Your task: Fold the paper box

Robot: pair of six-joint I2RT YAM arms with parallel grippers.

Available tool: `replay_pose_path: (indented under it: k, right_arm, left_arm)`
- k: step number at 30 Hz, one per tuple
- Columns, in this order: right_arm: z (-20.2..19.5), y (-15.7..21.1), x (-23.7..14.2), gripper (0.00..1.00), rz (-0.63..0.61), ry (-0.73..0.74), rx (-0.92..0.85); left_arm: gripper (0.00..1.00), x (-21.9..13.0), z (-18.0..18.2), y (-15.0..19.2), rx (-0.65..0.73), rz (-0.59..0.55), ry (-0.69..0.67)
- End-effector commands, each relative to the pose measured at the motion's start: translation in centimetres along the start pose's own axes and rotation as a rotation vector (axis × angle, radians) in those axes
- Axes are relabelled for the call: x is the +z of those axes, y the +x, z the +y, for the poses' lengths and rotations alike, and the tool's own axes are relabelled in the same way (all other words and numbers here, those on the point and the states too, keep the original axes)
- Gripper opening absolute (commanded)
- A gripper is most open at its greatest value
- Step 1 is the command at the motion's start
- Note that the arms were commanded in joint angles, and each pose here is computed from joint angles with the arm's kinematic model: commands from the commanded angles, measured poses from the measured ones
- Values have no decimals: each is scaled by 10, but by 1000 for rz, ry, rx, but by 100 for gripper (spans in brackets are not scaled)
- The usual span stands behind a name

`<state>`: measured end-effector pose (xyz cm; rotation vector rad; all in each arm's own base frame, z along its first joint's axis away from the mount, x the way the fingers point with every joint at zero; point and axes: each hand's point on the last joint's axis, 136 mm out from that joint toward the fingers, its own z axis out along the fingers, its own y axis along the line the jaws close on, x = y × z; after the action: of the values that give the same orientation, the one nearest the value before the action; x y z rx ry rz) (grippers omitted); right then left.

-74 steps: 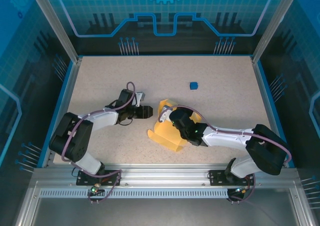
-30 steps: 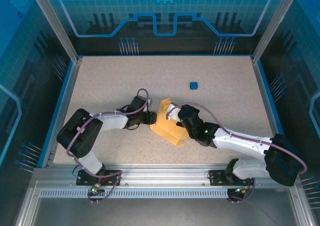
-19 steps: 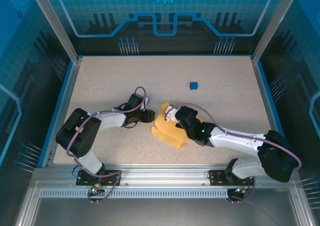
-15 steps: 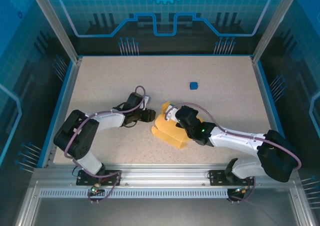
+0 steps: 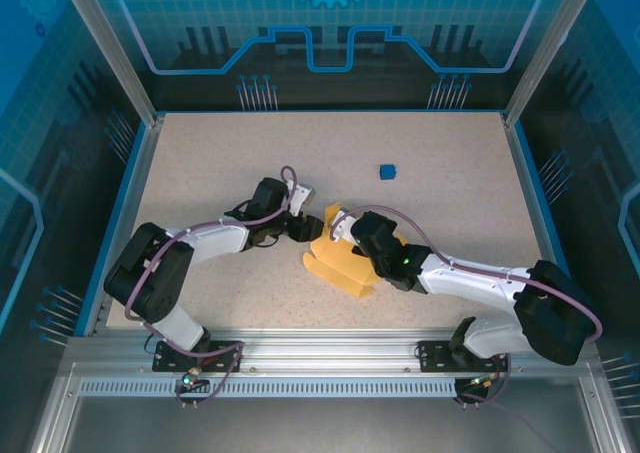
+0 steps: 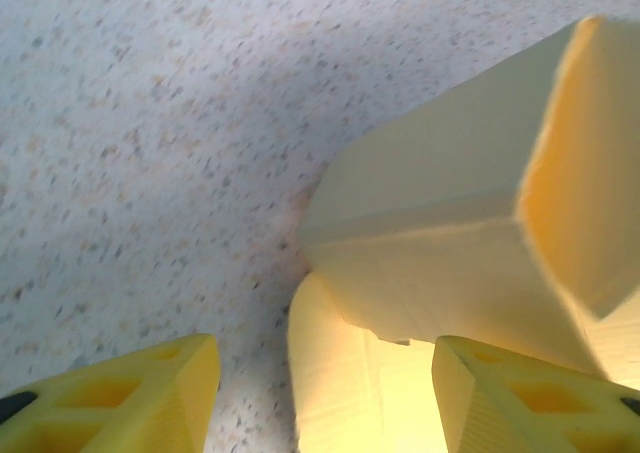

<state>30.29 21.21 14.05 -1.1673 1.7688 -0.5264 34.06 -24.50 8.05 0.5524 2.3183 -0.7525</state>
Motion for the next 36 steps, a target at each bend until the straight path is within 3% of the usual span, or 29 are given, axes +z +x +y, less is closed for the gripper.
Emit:
replay_pose_path:
  k: [1,17,30,36]
  right_arm:
    - [-7,0,1,0,11,2,34]
    - [7,22,24,0,170,50,-130]
    - [0,12,21,0,118,51,-86]
    - [-8,8,15,0,91,69,-64]
  left_arm:
    - [60,5,-18,-12,98,-21,76]
    - [61,25,-11,-10,125,4,87]
    - [62,23,-21,-5,127,9,163]
    - [63,14,-14,-8,131,-15,136]
